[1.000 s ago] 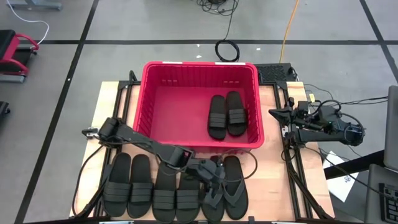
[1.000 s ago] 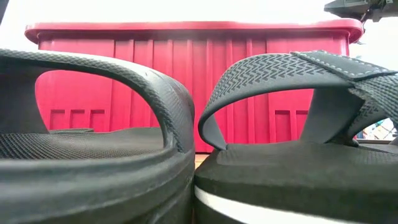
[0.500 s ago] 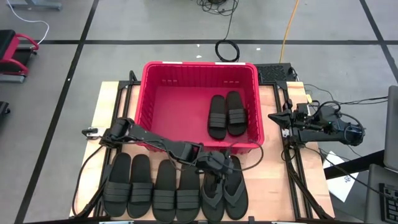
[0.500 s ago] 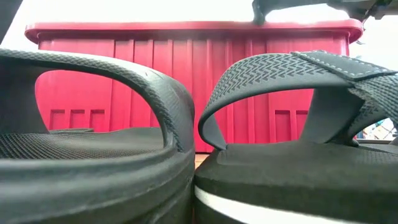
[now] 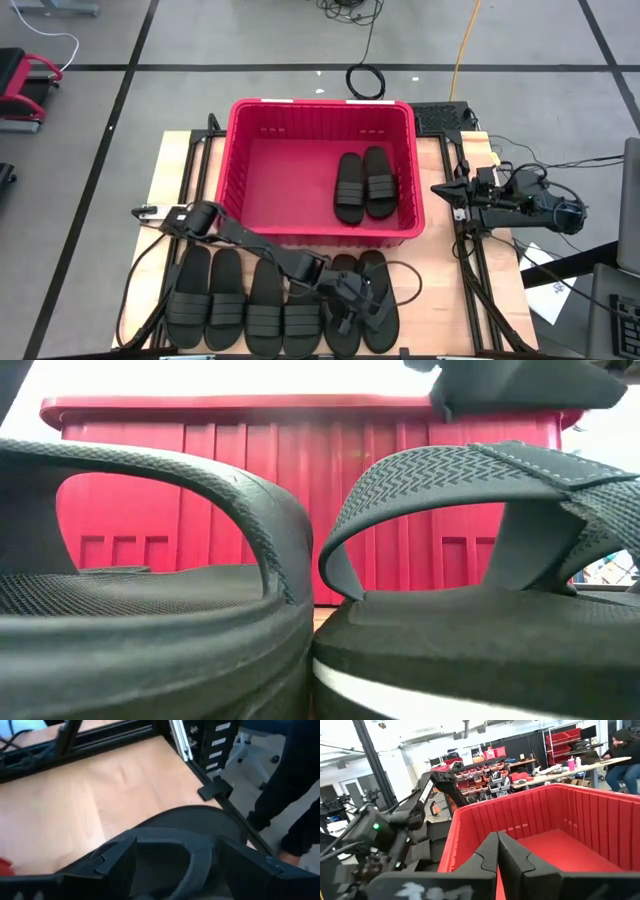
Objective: Pick and place slides into bin
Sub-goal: Put the right flip flop into the bin
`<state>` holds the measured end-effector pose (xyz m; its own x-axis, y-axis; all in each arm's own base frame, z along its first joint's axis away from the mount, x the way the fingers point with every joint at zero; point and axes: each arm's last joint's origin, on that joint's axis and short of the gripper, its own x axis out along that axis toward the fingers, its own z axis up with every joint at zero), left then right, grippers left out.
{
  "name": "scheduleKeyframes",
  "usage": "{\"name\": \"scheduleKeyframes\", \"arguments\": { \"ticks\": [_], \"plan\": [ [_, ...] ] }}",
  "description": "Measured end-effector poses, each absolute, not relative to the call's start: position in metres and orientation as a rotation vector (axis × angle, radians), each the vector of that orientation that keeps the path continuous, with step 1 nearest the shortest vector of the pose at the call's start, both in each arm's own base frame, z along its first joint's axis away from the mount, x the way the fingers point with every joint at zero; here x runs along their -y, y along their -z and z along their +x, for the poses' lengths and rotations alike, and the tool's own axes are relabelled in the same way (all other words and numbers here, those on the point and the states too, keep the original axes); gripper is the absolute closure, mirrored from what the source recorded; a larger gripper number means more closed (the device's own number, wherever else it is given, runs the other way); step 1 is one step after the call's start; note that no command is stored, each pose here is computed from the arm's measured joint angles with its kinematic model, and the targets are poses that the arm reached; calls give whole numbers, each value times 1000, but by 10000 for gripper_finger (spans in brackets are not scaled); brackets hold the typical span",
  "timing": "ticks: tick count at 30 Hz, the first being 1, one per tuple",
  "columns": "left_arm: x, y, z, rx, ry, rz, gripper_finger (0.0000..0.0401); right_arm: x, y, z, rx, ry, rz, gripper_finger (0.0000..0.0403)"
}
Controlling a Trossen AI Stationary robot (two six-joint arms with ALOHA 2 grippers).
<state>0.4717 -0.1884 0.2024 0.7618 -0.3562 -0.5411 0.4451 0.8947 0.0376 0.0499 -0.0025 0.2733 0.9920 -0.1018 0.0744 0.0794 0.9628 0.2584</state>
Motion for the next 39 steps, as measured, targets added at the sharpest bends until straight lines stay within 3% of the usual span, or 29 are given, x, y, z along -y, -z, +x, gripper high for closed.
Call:
{"name": "scheduleKeyframes", "arguments": {
  "ticks": [8, 19, 24, 31, 36, 39],
  "plan": [
    [194, -160, 478, -624, 477, 170, 137, 3, -271, 50, 62, 98, 273, 403],
    [199, -145, 479, -636, 540, 167, 148, 3, -269, 50, 46, 101, 305, 403],
    [195, -148, 481, -620, 545, 146, 210, 3, -269, 50, 47, 100, 308, 403],
    [192, -148, 482, -614, 633, 138, 382, 3, -269, 50, 48, 100, 331, 403],
    [188, -156, 484, -574, 640, 169, 395, 3, -269, 50, 48, 102, 327, 403],
    [185, -187, 491, -494, 626, 195, 397, 3, -269, 50, 45, 103, 324, 403]
  ]
}}
